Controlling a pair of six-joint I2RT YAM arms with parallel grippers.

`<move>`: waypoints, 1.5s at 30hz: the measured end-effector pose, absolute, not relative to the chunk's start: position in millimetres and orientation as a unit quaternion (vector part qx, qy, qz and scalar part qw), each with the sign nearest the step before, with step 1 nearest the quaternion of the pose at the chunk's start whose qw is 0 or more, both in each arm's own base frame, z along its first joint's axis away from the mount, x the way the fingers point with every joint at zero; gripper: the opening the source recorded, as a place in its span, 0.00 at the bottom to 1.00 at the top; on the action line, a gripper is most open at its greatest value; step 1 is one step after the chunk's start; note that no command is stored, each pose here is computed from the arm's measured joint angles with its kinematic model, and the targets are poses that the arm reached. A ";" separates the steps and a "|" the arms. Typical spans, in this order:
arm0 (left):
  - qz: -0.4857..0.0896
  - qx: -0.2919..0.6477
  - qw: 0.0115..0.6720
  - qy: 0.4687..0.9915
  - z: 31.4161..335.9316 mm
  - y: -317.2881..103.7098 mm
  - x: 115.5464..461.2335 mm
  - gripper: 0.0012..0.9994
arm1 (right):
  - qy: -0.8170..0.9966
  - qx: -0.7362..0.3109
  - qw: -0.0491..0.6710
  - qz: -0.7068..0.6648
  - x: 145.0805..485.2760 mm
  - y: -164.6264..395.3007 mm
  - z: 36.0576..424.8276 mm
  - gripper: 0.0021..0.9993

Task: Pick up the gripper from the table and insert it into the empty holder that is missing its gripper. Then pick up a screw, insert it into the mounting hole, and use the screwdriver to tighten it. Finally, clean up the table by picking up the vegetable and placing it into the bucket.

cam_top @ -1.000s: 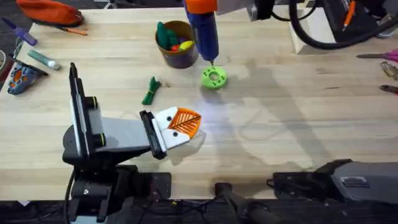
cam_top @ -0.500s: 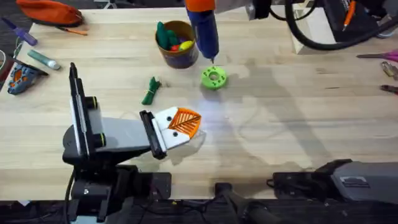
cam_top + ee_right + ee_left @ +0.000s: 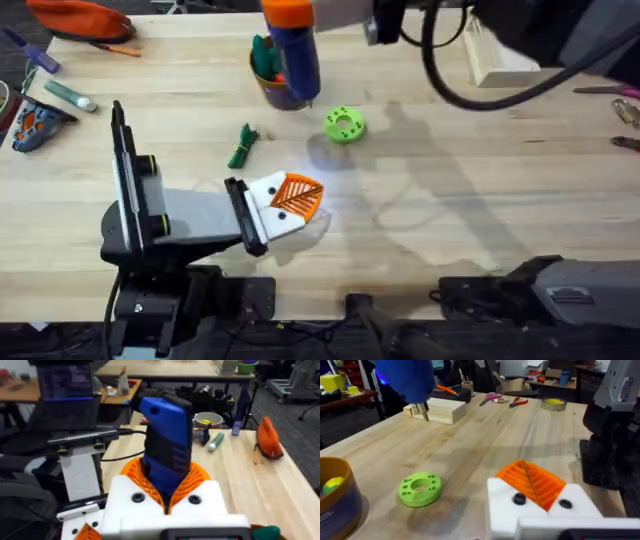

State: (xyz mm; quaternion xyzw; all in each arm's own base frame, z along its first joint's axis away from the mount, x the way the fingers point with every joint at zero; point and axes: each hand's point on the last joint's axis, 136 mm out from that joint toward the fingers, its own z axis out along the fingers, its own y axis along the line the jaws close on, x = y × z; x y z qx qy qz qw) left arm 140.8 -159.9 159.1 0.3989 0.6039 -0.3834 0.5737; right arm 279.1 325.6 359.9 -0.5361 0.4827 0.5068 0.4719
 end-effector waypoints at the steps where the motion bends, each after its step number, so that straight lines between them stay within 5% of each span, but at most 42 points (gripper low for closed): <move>1: -0.383 0.399 0.574 0.604 159.1 -159.9 140.8 0.01 | 0.480 -0.536 0.471 0.509 277.3 327.2 358.4 0.02; 22: -0.385 0.400 0.573 0.603 159.1 -160.1 140.2 0.01 | 0.445 -0.507 0.494 0.549 264.5 326.8 362.4 0.02; 45: -0.385 0.400 0.573 0.603 159.1 -160.1 140.2 0.01 | 0.446 -0.515 0.429 0.593 236.7 319.0 363.0 0.02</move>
